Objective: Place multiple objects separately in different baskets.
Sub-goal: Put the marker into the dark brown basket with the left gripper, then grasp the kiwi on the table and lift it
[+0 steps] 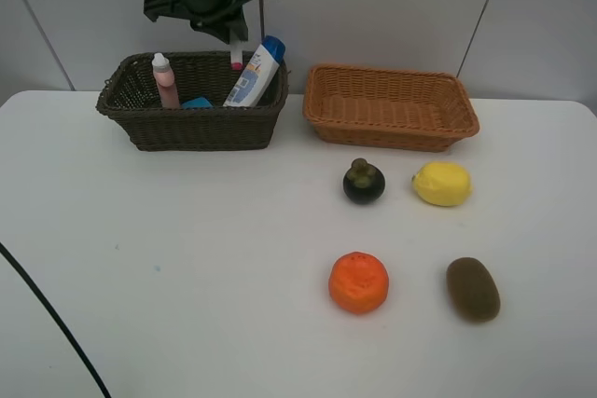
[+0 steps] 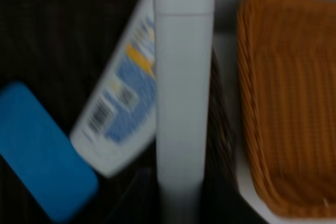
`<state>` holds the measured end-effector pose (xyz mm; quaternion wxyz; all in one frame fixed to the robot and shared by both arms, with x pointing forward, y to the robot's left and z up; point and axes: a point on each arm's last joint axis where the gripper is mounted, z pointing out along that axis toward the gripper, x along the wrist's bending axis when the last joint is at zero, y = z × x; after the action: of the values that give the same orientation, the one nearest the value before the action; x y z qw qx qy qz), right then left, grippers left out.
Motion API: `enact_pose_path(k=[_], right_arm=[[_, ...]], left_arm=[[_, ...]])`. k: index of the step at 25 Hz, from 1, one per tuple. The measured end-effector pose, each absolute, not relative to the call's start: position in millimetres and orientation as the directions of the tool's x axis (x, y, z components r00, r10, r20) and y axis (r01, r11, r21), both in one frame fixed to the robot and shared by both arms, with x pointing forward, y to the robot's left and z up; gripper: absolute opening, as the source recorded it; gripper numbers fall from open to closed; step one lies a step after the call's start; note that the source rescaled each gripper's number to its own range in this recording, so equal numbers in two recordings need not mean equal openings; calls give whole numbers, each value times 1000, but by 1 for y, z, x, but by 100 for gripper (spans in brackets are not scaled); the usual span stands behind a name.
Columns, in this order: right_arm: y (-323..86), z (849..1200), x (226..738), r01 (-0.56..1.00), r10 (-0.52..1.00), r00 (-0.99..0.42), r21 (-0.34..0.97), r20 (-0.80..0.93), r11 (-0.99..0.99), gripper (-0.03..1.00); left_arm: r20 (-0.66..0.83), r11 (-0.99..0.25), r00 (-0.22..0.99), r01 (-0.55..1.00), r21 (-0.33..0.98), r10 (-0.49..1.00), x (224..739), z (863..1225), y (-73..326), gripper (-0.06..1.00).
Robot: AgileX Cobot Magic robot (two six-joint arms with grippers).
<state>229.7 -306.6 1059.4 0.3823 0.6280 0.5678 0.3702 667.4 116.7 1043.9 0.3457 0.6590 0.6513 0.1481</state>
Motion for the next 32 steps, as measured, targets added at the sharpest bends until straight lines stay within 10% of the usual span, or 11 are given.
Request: enact_pose_path(k=[9, 14, 16, 32], right_arm=[[-307, 1059, 230, 430, 996, 81, 901, 31, -63, 100], [-307, 1059, 230, 430, 996, 81, 901, 31, -63, 100], [-307, 1059, 230, 430, 996, 81, 901, 31, -63, 100], [-307, 1059, 230, 430, 996, 81, 901, 31, -63, 100]], left_arm=[[-138, 73, 37, 697, 714, 990, 719, 995, 193, 4], [-58, -22, 90, 698, 715, 994, 722, 988, 197, 84], [-56, -25, 93, 694, 719, 994, 722, 989, 197, 94], [-27, 37, -29, 915, 402, 999, 700, 1063, 216, 99]])
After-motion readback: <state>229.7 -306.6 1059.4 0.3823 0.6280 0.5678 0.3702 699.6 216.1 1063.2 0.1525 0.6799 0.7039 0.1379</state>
